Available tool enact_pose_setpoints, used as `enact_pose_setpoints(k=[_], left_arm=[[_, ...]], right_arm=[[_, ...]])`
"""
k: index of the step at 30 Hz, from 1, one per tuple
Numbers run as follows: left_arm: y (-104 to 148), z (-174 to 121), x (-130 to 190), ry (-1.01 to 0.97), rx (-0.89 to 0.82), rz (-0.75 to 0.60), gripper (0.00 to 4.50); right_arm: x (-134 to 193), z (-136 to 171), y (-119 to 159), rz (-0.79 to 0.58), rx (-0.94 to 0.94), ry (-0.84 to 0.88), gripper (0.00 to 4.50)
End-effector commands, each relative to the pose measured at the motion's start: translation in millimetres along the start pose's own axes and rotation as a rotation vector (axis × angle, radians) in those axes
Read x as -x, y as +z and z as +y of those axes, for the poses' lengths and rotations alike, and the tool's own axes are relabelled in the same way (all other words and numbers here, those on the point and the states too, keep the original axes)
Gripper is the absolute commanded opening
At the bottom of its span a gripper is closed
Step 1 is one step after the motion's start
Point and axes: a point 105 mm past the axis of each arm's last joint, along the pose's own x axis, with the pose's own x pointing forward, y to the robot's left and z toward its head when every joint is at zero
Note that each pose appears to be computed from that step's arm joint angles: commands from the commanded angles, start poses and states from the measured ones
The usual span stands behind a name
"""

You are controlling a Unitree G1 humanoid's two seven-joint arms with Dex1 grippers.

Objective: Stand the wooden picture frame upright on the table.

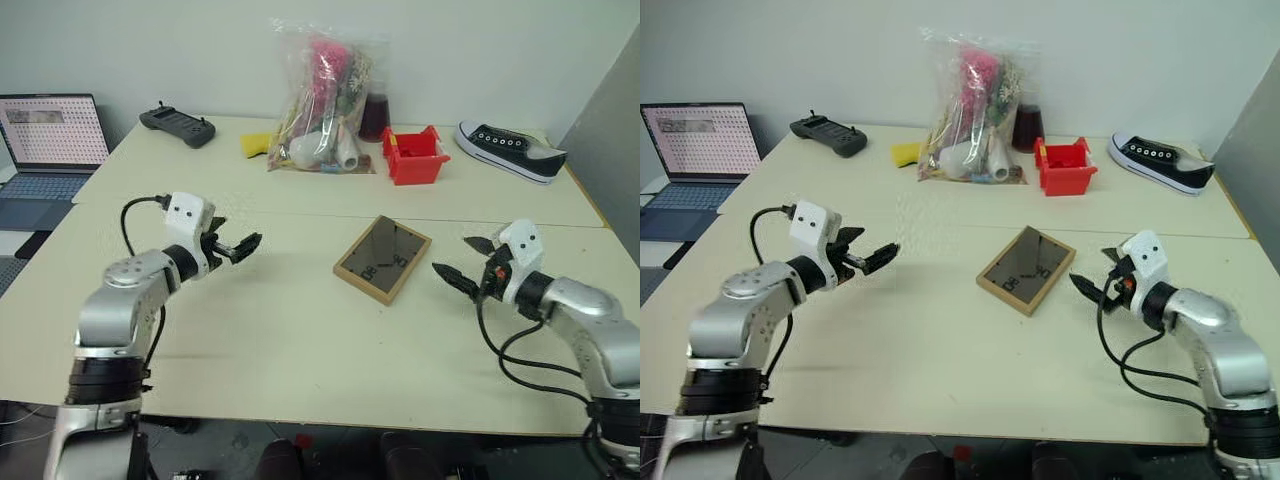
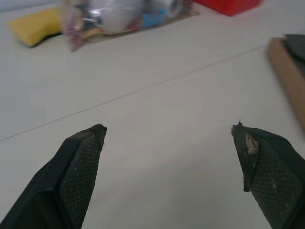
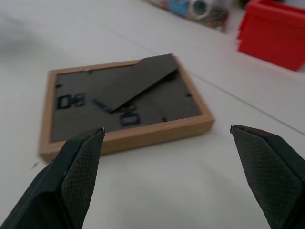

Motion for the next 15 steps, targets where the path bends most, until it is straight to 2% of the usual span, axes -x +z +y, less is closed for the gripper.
enact_pose_setpoints(k=[1,7,8,10,11,15], left_arm=[[14.1,-1.0,0.5,-0.073,-0.058,-0.007,4.5],[25.5,-9.6,-20.0,-0.117,-0.095,-0.046,4.5],[26.2,-10.6,-28.6,-0.11,-0.078,-0.062,4.5],[25.2,-7.4,-44.8,-0.062,-0.049,-0.076,4.15],[22.9,-11.0,-55.7,-0.063,-0.03,-0.075,4.09],[16.4,-27.9,-92.9,-0.065,0.06,-0.077,3.19]], right_arm=[[2.7,-10.8,14.2,-0.043,0.028,-0.011,4.49],[-0.5,-30.5,5.3,-0.031,0.006,-0.188,4.49],[-3.1,-31.0,0.8,-0.03,-0.028,-0.221,4.31],[-7.6,-31.5,-7.9,-0.022,-0.084,-0.282,4.09],[-10.9,-32.0,-11.9,-0.018,-0.103,-0.32,3.79],[-22.4,-38.5,-20.9,0.012,-0.09,-0.44,2.81]])
